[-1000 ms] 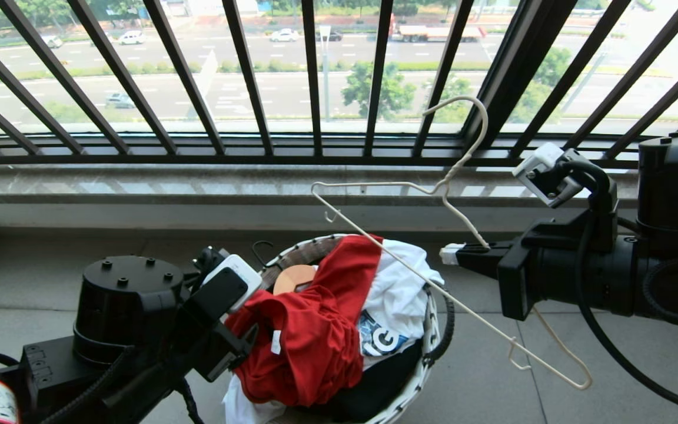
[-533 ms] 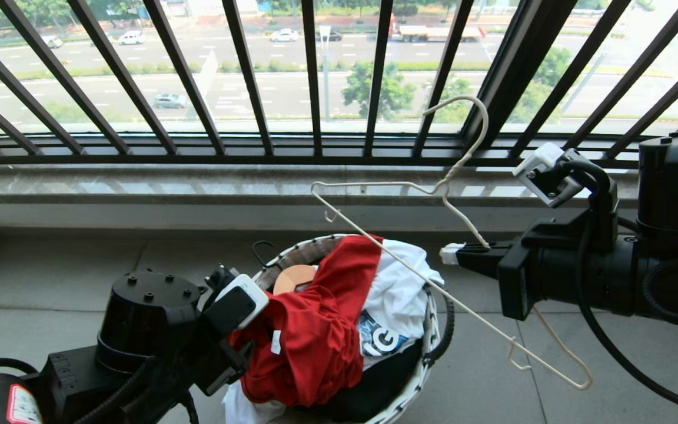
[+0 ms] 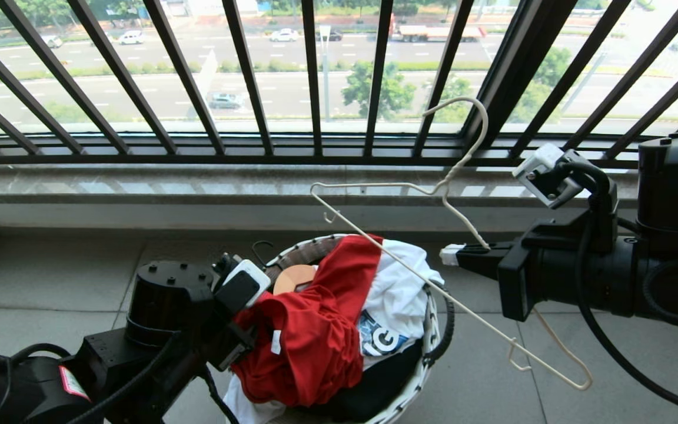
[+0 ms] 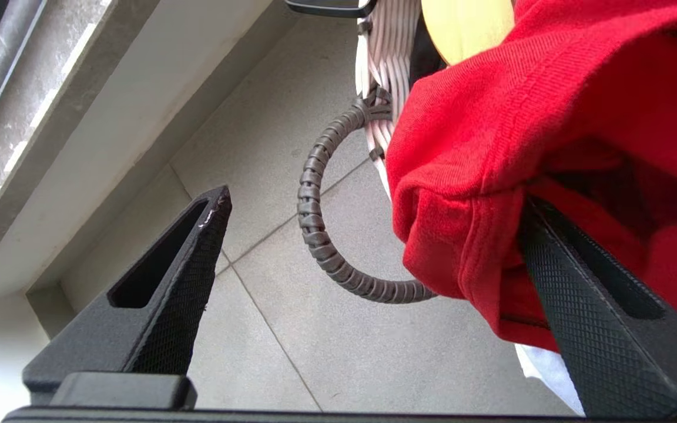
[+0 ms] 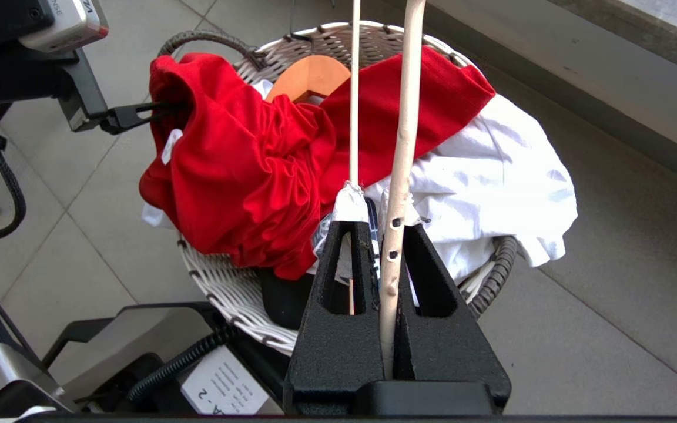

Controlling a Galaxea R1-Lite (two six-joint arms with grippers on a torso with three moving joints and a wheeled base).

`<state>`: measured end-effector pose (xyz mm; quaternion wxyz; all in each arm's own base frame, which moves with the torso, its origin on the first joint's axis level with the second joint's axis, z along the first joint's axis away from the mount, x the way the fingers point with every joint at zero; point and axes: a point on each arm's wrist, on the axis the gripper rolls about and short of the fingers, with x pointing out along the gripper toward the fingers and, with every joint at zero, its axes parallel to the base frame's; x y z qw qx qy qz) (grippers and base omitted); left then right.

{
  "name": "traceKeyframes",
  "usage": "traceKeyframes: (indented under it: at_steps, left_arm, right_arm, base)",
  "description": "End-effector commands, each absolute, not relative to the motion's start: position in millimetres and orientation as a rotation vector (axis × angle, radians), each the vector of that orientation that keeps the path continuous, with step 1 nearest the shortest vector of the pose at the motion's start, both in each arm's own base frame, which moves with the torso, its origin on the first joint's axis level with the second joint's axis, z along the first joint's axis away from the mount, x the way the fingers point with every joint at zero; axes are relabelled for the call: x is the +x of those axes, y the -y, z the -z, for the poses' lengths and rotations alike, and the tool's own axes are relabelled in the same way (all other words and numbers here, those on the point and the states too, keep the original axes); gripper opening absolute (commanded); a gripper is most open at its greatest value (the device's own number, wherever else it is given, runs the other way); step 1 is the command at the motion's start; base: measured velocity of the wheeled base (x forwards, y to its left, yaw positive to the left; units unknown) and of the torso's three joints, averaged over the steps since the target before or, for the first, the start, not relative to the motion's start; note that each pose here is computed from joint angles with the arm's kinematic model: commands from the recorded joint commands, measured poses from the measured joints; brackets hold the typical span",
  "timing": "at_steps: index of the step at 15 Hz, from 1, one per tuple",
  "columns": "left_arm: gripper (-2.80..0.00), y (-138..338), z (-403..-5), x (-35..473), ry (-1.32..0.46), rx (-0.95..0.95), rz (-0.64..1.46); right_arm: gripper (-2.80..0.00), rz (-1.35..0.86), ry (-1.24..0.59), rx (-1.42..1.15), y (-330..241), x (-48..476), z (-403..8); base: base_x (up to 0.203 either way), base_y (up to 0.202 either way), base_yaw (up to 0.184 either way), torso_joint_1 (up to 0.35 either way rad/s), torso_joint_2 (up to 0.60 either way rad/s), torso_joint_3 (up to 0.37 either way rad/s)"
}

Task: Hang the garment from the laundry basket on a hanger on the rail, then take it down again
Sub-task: Pick up clothes from the basket

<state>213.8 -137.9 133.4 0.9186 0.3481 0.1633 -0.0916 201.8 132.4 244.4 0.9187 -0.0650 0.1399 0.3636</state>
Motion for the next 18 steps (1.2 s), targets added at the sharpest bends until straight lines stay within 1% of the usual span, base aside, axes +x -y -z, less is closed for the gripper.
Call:
traceKeyframes:
  at_steps: [1, 6, 10, 14, 18]
  left_arm:
    - [0.0, 140, -126, 223, -0.328, 0.71, 0.172]
    - [0.0, 141, -135, 225, -0.297, 0.675, 0.163]
    - [0.0, 140, -133, 228, -0.304, 0.676, 0.151]
    - [0.0, 143, -131, 234, -0.262, 0.653, 0.138]
    - [0.0, 144, -128, 235, -0.263, 0.66, 0.137]
  right_arm:
    - [-2.8, -0.75, -0.286, -0.134, -133, 202, -244]
    - [-2.8, -0.75, -0.286, -0.134, -133, 202, -244]
    - [-2.8, -0.748, -0.289, -0.135, -133, 202, -244]
    - [-2.8, -0.75, -0.288, -0.134, -133, 202, -244]
    - [-2.8, -0.75, -0.288, -0.134, -133, 202, -244]
  base:
    - [0.0, 0.0, 0.0, 0.0, 0.0, 0.0]
    - [0.0, 0.0, 0.0, 0.0, 0.0, 0.0]
    - [0.0, 0.0, 0.0, 0.0, 0.0, 0.0]
    - [0.0, 0.0, 0.0, 0.0, 0.0, 0.0]
    - [0.0, 0.0, 0.0, 0.0, 0.0, 0.0]
